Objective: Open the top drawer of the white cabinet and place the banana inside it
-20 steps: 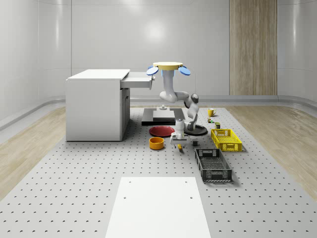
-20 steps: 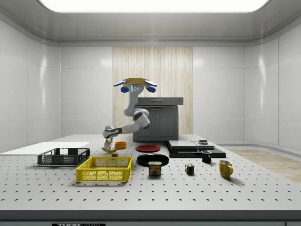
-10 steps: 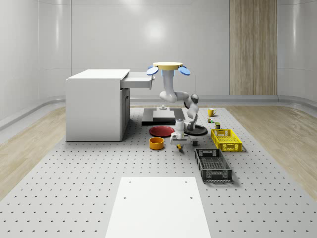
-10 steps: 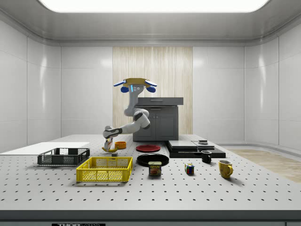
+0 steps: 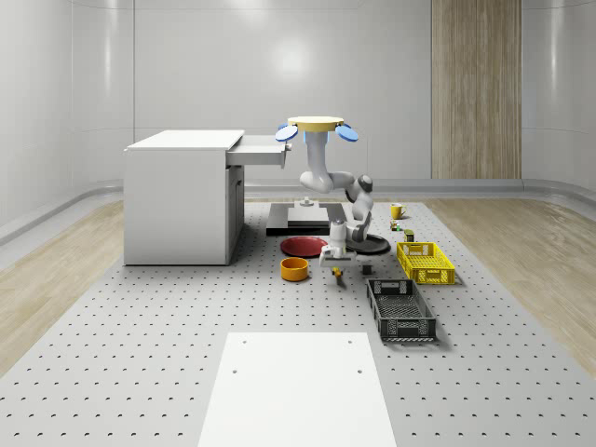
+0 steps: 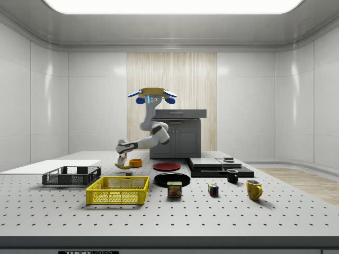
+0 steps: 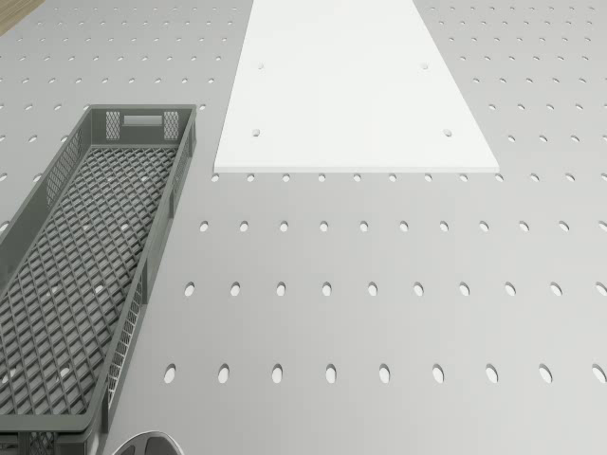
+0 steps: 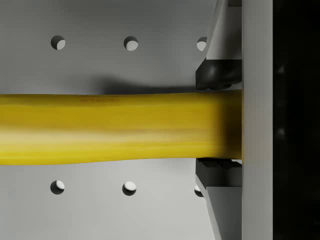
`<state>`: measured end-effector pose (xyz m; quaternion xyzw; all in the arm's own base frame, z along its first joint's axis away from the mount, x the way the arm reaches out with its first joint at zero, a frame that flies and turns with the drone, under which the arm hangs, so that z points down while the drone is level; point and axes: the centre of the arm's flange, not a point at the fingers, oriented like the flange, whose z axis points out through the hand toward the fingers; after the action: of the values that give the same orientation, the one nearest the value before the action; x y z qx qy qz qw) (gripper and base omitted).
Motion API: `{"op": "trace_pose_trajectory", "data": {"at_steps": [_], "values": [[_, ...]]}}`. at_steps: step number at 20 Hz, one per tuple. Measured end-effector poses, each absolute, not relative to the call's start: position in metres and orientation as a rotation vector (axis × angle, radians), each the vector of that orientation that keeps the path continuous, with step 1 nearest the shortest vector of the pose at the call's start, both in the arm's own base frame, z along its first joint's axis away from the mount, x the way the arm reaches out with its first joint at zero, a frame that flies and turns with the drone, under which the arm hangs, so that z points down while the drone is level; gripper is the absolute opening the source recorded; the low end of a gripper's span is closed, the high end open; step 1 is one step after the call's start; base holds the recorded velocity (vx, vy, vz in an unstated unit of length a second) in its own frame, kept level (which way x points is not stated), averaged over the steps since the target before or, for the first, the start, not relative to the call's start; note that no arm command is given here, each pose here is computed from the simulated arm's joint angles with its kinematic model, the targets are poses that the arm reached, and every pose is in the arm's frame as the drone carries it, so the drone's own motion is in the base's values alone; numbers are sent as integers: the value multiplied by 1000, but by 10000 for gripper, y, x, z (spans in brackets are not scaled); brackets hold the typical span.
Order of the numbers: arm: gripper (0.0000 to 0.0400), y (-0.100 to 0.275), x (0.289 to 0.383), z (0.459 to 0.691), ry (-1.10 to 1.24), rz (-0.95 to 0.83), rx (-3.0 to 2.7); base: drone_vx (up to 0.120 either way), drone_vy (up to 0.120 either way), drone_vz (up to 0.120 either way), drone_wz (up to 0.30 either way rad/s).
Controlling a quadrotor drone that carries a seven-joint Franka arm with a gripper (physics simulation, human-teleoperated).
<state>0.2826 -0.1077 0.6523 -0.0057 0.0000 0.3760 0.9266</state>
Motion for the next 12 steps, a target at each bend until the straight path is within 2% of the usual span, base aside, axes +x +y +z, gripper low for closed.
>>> {"op": "trace_pose_trajectory", "data": {"at_steps": [6, 12], "values": [[192, -1076, 2827, 6225, 0, 764, -12, 0, 0, 7, 0], [192, -1076, 2827, 5976, 0, 758, -12, 0, 0, 120, 0]]}}
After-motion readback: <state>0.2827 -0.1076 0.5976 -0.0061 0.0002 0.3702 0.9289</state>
